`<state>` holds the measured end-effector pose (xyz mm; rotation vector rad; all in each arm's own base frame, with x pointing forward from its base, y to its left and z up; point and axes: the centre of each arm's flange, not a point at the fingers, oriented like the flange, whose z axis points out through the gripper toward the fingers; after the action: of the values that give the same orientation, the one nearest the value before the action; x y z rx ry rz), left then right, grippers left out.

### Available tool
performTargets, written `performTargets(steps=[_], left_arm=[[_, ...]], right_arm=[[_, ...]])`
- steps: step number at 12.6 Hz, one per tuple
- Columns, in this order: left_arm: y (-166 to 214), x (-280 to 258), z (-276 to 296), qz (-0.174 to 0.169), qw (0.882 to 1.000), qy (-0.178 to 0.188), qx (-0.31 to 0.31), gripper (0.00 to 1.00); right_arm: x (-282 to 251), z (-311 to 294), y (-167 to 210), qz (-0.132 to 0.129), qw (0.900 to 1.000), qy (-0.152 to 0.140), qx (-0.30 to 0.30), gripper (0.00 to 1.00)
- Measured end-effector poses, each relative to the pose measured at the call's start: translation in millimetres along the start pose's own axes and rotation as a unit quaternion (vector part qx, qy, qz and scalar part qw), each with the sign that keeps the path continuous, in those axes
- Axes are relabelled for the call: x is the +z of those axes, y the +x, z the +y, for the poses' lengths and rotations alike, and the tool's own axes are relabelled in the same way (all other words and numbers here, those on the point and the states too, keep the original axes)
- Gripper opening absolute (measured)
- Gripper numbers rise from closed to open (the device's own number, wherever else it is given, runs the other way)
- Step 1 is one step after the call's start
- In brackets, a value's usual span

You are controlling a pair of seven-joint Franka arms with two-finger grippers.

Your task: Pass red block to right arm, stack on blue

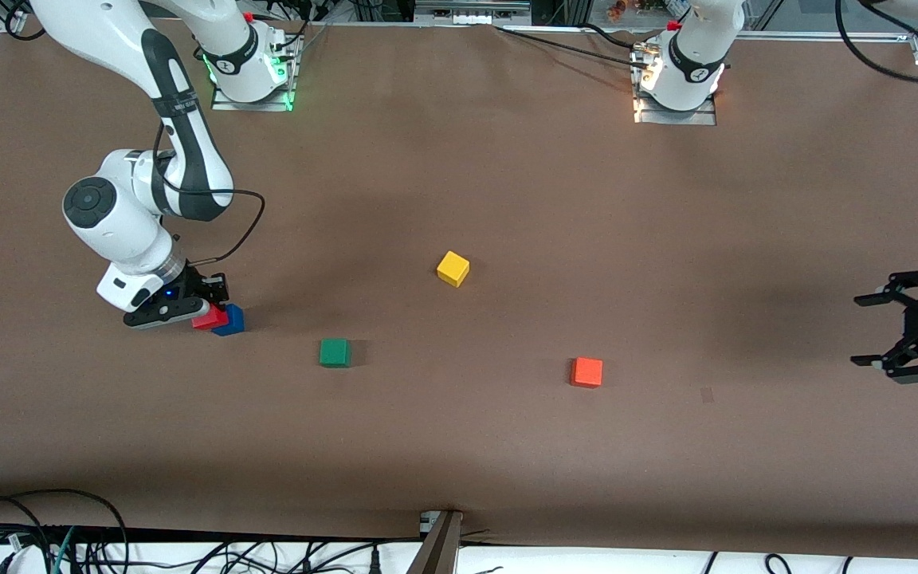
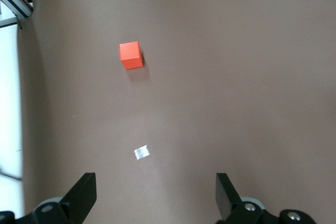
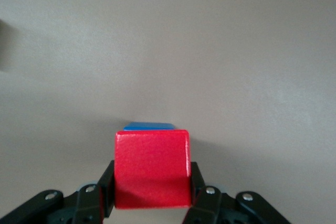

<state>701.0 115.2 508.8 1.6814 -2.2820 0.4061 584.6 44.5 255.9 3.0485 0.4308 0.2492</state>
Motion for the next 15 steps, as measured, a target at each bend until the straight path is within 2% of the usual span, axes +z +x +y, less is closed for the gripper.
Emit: performTargets(steps=[2, 4, 6, 8, 9, 10, 13, 15], left_arm=[[50, -32, 3, -0.034, 0.999, -0.003, -0.01, 1.0], [104, -58, 11, -0.073, 0.996, -0.005, -0.058, 1.0], [159, -78, 29, -0.109, 0.987, -0.001, -0.119, 1.0], [203, -90, 52, -0.14, 0.971, 0.009, -0.196, 1.0], [219, -92, 62, -0.153, 0.956, 0.014, -0.251, 1.0], [233, -91, 72, -0.163, 0.935, 0.02, -0.315, 1.0], [261, -78, 84, -0.175, 0.853, 0.044, -0.49, 1.0], [268, -68, 85, -0.175, 0.801, 0.058, -0.569, 1.0]], right_arm=[[5, -3, -5, 0.0, 1.0, -0.001, -0.001, 0.56], [5, -3, -5, 0.002, 1.0, -0.002, -0.002, 0.56], [5, -3, -5, 0.002, 1.0, -0.002, -0.001, 0.56], [5, -3, -6, 0.002, 1.0, -0.001, 0.001, 0.56], [5, -3, -6, 0.002, 1.0, -0.001, 0.003, 0.56], [5, -3, -6, 0.002, 1.0, -0.001, 0.004, 0.56], [5, -3, -6, 0.002, 1.0, -0.001, 0.007, 0.56], [5, -4, -6, 0.002, 1.0, -0.001, 0.013, 0.56]])
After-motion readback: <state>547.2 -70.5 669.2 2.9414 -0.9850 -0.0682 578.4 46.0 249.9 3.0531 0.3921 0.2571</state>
